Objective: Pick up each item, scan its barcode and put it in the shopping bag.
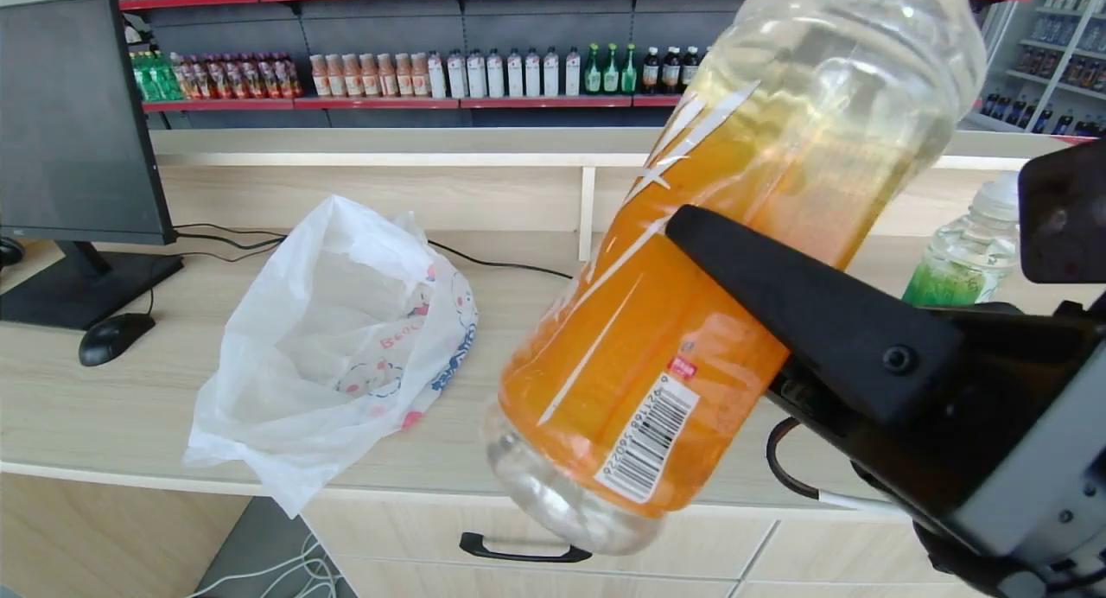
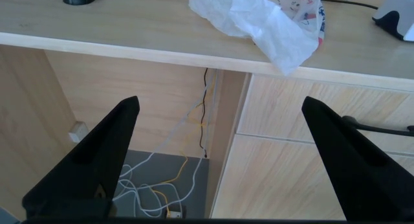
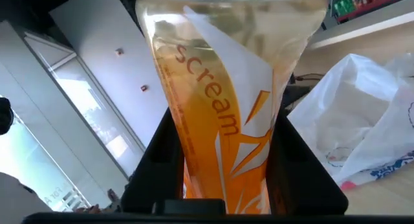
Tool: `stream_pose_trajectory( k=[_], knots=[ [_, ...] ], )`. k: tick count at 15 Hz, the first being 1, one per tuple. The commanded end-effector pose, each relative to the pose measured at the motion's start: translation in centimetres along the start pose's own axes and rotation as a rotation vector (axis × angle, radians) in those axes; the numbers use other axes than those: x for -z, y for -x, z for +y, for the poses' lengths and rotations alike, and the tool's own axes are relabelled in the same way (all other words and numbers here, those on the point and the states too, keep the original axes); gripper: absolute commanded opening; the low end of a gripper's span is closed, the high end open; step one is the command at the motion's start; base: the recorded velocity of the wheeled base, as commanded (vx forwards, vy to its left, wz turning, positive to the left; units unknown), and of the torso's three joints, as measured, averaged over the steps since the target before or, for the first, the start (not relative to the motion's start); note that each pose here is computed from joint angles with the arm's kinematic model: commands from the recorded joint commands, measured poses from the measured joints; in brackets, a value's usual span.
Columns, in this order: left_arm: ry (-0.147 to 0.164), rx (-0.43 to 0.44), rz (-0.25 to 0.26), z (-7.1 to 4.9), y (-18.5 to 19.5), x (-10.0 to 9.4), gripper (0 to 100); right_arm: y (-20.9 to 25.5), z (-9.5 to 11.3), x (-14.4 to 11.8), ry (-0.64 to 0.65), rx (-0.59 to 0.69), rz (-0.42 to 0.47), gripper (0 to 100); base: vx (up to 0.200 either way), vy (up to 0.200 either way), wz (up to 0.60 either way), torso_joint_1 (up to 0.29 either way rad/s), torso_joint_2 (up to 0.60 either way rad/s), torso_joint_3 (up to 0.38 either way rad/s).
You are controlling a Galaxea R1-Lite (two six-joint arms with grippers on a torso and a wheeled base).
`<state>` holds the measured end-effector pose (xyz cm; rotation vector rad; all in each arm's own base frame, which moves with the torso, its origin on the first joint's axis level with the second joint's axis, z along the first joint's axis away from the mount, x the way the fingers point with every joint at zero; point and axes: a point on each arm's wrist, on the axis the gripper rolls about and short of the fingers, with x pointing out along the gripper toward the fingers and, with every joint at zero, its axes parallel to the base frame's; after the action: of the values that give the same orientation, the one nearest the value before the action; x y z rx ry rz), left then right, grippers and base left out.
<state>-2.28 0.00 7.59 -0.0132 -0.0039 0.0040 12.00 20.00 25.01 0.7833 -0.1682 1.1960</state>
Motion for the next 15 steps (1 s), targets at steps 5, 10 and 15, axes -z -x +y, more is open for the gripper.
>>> stream_pose_trajectory(
  k=[5,10,15],
  knots=[
    [0.001,-0.001,-0.001,0.0,0.0,0.0,100,-0.8,0.9,-0.3,-0.038,-0.052,-0.034,0,0.0,0.0,0.0,0.0,0.0,0.0],
    [0.001,-0.001,-0.001,0.0,0.0,0.0,100,-0.5,1.7,-0.3,-0.016,-0.075,-0.033,0,0.0,0.0,0.0,0.0,0.0,0.0],
    [0.001,-0.001,-0.001,0.0,0.0,0.0,100,0.0,1.3,0.2,0.071,-0.059,-0.015,0,0.0,0.0,0.0,0.0,0.0,0.0]
  ],
)
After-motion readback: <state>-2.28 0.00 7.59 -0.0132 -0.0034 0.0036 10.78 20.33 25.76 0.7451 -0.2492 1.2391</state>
